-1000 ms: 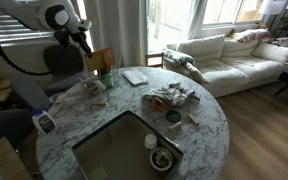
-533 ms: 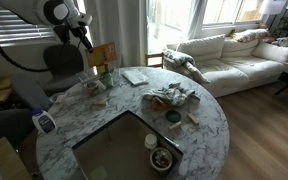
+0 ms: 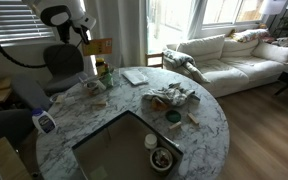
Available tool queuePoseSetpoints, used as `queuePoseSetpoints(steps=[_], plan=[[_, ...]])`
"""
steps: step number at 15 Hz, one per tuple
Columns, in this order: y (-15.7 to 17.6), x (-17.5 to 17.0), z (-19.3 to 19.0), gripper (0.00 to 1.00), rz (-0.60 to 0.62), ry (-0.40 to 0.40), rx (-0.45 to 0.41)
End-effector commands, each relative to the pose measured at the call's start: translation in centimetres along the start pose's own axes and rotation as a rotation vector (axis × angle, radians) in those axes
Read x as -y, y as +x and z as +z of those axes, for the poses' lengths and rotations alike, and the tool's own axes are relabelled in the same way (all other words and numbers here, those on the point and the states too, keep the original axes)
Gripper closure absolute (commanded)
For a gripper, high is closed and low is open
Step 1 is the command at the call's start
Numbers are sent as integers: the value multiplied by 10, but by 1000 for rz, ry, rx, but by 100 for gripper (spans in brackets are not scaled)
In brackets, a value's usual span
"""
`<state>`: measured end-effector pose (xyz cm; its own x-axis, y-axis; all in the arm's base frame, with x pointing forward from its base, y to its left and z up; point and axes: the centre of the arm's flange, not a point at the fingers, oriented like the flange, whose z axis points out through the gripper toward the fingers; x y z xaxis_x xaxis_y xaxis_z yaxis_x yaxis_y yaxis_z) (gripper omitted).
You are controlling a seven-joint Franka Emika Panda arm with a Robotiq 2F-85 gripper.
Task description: Remove the yellow book from the crisper drawer and put it on top of the yellow and brown bottle
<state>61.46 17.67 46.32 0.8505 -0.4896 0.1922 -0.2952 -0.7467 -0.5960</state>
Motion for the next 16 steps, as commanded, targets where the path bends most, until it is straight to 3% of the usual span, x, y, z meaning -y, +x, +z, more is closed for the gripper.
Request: queuePoseSetpoints(steps=[1, 8, 11, 16], plan=[[0, -22, 10, 98, 46, 158, -11], [-11, -65, 69, 98, 132, 311, -37], [-11, -74, 80, 98, 185, 417, -56], [-18, -92, 101, 98, 232, 464, -49]])
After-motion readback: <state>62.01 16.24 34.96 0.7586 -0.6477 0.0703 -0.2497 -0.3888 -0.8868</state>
